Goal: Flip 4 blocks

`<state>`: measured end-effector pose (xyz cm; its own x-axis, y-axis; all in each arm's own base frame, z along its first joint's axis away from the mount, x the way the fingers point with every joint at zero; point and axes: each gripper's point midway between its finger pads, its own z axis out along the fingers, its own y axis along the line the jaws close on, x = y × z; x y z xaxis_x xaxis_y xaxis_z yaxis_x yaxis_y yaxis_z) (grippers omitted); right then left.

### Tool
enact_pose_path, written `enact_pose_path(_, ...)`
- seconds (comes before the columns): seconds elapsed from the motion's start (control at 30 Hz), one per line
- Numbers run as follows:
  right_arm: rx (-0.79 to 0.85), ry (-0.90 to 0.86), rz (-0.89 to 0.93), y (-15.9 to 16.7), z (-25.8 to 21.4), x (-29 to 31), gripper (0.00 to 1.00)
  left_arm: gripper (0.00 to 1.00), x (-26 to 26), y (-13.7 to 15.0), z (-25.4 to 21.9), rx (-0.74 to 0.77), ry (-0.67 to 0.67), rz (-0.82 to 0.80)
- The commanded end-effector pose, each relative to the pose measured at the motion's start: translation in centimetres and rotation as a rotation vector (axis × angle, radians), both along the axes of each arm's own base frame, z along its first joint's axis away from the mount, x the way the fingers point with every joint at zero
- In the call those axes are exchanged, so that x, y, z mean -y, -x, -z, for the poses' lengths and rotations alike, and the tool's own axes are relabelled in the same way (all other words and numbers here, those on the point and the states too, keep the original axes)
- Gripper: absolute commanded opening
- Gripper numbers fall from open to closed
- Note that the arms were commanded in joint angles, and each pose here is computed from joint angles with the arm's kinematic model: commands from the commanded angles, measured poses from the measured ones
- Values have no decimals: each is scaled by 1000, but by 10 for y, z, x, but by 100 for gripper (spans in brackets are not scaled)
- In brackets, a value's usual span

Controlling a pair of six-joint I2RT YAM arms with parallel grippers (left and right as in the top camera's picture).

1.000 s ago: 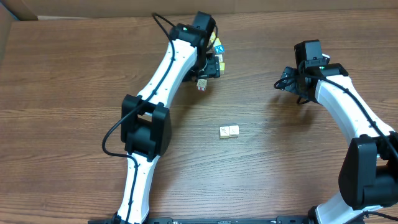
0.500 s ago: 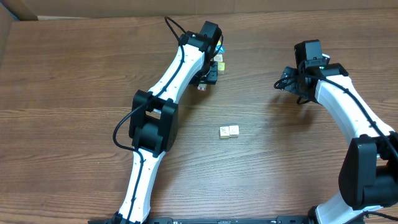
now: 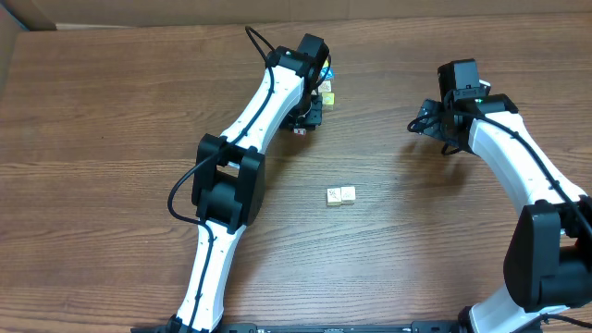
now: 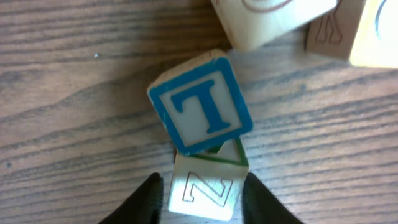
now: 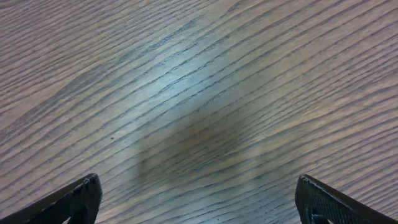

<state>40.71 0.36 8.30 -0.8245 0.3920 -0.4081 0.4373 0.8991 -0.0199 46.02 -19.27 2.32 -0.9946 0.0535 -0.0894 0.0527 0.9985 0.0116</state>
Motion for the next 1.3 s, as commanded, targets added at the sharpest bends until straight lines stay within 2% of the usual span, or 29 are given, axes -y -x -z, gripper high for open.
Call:
enact_pose_path(0.0, 28, 13, -2, -6, -9, 1, 100, 20, -3, 4, 1, -18, -18, 21)
enact_pose_path(0.07, 28, 13, -3, -6, -9, 1, 100, 8, -3, 5, -7, -16, -19, 21)
enact_pose_path(0.13, 28, 13, -2, -6, -9, 1, 100, 6, -3, 3, -17, -1, -12, 21)
enact_pose_path(0.23, 28, 13, -2, -6, -9, 1, 100, 6, -1, 1, -34, 35, 4, 20)
enact_pose_path(0.37, 28, 13, -2, -6, -9, 1, 100, 6, 3, 13, -56, 16, 52, 25)
enact_pose_path(0.67, 28, 13, -3, -6, -9, 1, 100, 4, -10, 57, -127, -10, 70, 13)
enact_pose_path(0.93, 28, 13, -3, -6, -9, 1, 100, 6, -29, 102, -192, 8, 86, -58)
enact_pose_path(1.07, 28, 13, -2, -6, -9, 1, 100, 8, -23, 122, -203, -13, 105, -54)
enact_pose_path(1.27, 29, 13, -3, -6, -9, 1, 100, 8, 1, 144, -191, -62, 83, -12)
